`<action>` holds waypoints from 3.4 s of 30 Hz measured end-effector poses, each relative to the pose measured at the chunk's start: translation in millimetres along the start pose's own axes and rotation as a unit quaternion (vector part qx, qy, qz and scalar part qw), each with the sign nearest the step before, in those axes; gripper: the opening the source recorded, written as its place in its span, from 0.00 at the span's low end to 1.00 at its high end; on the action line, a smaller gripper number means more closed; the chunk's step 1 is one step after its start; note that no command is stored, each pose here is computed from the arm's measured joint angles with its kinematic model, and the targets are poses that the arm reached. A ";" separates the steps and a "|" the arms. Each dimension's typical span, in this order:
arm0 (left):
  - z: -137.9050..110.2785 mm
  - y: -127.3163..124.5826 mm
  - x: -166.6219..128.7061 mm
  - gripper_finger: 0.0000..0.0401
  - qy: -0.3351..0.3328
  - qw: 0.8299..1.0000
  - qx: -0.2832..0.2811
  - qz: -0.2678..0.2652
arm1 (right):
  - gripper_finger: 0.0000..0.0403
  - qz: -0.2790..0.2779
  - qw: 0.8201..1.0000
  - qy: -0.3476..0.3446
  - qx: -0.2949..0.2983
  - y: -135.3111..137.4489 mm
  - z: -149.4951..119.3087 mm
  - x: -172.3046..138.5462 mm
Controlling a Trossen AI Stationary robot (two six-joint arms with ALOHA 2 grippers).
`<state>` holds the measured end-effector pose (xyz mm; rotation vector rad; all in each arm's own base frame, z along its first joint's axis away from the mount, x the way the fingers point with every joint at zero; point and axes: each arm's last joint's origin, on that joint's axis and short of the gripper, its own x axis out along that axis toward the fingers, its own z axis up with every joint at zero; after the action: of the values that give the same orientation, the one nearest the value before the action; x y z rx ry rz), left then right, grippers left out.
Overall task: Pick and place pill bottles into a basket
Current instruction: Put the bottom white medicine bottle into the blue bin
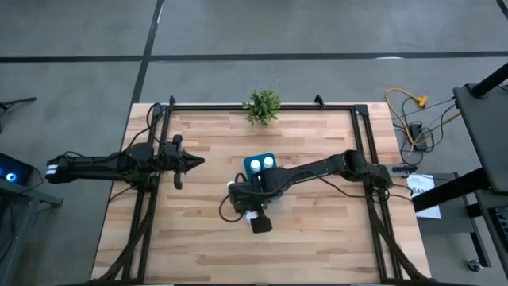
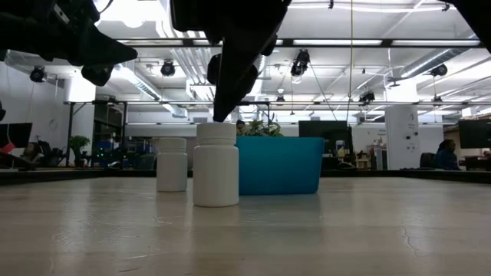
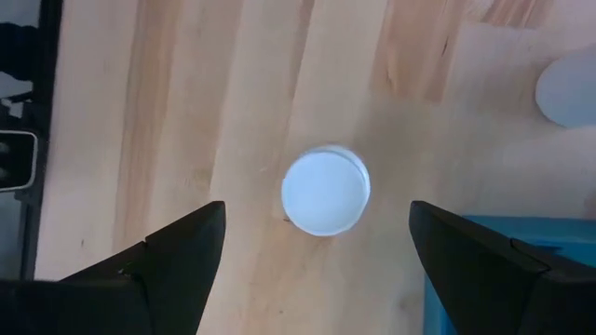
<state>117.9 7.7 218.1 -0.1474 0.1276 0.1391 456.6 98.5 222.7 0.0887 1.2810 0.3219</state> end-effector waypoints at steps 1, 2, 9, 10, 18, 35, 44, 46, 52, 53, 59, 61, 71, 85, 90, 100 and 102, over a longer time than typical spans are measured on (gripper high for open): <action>0.1 0.0 0.0 0.00 0.000 1.000 0.000 0.000 | 0.82 0.000 1.000 0.002 0.000 -0.3 -0.6 0.8; 0.0 0.0 0.0 0.00 0.000 1.000 0.000 0.000 | 0.82 0.000 1.000 0.003 0.001 -0.5 -0.9 1.7; 0.0 0.0 0.0 0.00 0.000 1.000 0.000 0.000 | 0.82 0.000 1.000 0.001 0.008 -2.2 -2.6 8.5; 0.1 0.0 0.0 0.00 0.000 1.000 0.000 0.000 | 0.82 0.000 1.000 0.002 0.009 -2.4 -2.9 9.1; 0.0 0.0 0.0 0.00 0.000 1.000 0.000 0.000 | 0.82 0.001 1.000 -0.009 0.009 -3.3 -2.3 13.2; -0.2 0.0 0.0 0.00 0.001 1.000 0.000 0.000 | 0.82 0.006 1.000 -0.011 0.027 -6.8 -7.3 27.4; -0.3 0.1 0.0 0.00 0.001 1.000 0.001 0.000 | 0.82 0.008 0.999 -0.018 0.026 -7.4 -7.1 30.2; -0.3 0.1 0.0 0.00 0.001 1.000 0.001 0.000 | 0.82 0.008 0.999 -0.023 0.029 -7.4 -6.4 30.5; -0.1 0.1 0.0 0.00 0.001 1.000 0.001 0.000 | 0.82 0.008 0.999 -0.025 0.030 -7.5 -6.2 31.0; 0.0 0.1 0.0 0.00 0.001 1.000 0.000 0.000 | 0.82 0.008 0.999 -0.025 0.030 -7.7 -6.2 31.0; 0.2 0.0 0.0 0.00 -0.001 1.000 0.000 0.000 | 0.82 0.008 0.999 -0.022 0.034 -9.2 -9.3 36.3; 0.2 0.0 0.0 0.00 -0.001 1.000 0.000 0.000 | 0.82 0.008 0.999 -0.019 0.035 -9.7 -10.5 37.8; 0.0 0.0 0.0 0.00 0.000 1.000 0.000 0.000 | 0.81 0.007 0.999 -0.018 0.037 -10.4 -12.4 40.4; 0.0 0.0 0.0 0.00 0.000 1.000 0.000 0.000 | 0.63 0.007 0.999 -0.025 0.037 -10.4 -11.0 40.3; -0.1 0.1 0.0 0.00 0.001 1.000 0.000 0.001 | 0.51 0.008 0.999 -0.026 0.034 -10.2 -10.8 40.4; -0.3 0.1 0.0 0.00 0.001 1.000 0.001 0.001 | 0.37 0.019 0.999 -0.028 0.024 -9.3 -10.3 40.0; -0.2 0.1 0.0 0.00 0.001 1.000 0.001 0.001 | 0.37 0.019 0.999 -0.028 0.023 -9.2 -10.3 40.0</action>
<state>117.8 7.8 217.9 -0.1464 0.1303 0.1401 458.5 99.9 180.4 0.1602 1.2328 0.3203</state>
